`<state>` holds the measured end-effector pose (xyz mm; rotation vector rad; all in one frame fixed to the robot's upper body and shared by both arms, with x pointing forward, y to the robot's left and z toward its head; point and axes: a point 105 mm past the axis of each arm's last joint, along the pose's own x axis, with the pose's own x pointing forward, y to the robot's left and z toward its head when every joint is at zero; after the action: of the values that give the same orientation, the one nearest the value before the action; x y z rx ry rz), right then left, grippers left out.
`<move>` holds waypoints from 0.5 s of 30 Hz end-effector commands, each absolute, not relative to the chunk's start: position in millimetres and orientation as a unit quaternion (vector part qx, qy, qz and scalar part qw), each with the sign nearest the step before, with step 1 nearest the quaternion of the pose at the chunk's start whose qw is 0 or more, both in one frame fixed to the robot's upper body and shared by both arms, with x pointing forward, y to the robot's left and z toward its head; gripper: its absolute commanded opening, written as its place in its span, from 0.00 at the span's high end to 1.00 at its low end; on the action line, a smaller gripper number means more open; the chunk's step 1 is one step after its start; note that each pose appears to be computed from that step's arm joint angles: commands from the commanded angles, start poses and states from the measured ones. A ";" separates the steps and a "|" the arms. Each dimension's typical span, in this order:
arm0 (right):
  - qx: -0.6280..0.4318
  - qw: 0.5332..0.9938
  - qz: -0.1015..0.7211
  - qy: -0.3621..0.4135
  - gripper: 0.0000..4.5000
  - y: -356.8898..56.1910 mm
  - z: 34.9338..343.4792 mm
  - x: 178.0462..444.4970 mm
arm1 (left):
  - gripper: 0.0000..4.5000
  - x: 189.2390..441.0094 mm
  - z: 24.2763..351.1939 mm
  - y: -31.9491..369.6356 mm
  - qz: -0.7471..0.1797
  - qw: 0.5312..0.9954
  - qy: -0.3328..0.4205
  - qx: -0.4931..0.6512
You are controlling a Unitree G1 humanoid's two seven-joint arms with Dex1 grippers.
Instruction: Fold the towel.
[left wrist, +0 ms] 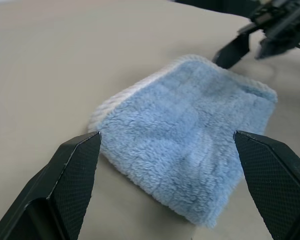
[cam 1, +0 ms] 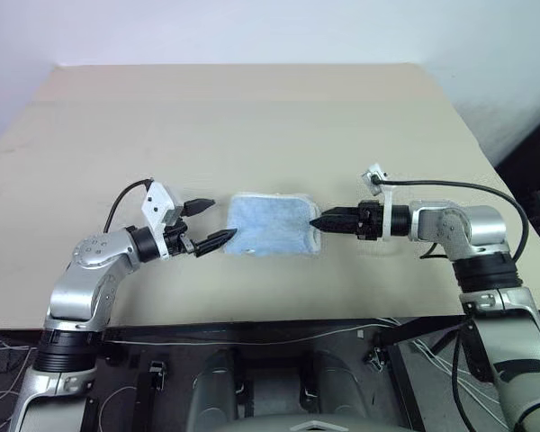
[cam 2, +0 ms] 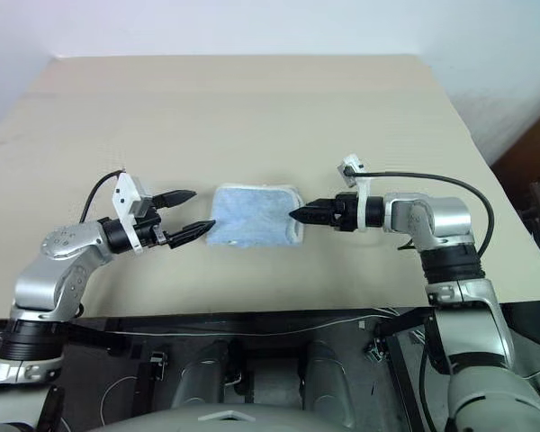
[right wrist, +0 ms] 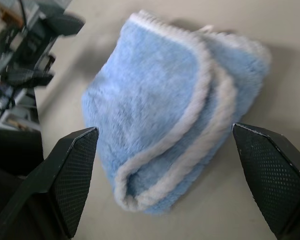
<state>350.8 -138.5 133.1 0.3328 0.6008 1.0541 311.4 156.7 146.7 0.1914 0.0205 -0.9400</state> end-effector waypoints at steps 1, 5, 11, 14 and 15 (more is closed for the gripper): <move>0.161 0.808 0.496 0.274 0.00 -145.7 140.7 351.6 | 0.01 311.1 149.7 158.9 -0.442 0.886 -0.011 0.141; 0.160 0.786 0.502 0.324 0.00 -136.0 117.5 342.8 | 0.01 311.6 143.7 157.9 -0.441 0.885 -0.009 0.152; 0.187 0.757 0.526 0.340 0.00 -107.4 112.3 339.6 | 0.01 315.0 145.3 157.4 -0.431 0.887 -0.016 0.164; 0.208 0.745 0.523 0.357 0.00 -94.9 107.3 341.0 | 0.01 314.9 140.6 157.8 -0.435 0.885 -0.013 0.167; 0.206 0.748 0.516 0.364 0.00 -92.7 103.1 343.4 | 0.01 315.0 140.0 158.0 -0.435 0.885 -0.014 0.167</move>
<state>345.6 -102.3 112.1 0.4338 0.7449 1.1256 315.2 159.9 133.1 0.3226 0.0097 -0.8950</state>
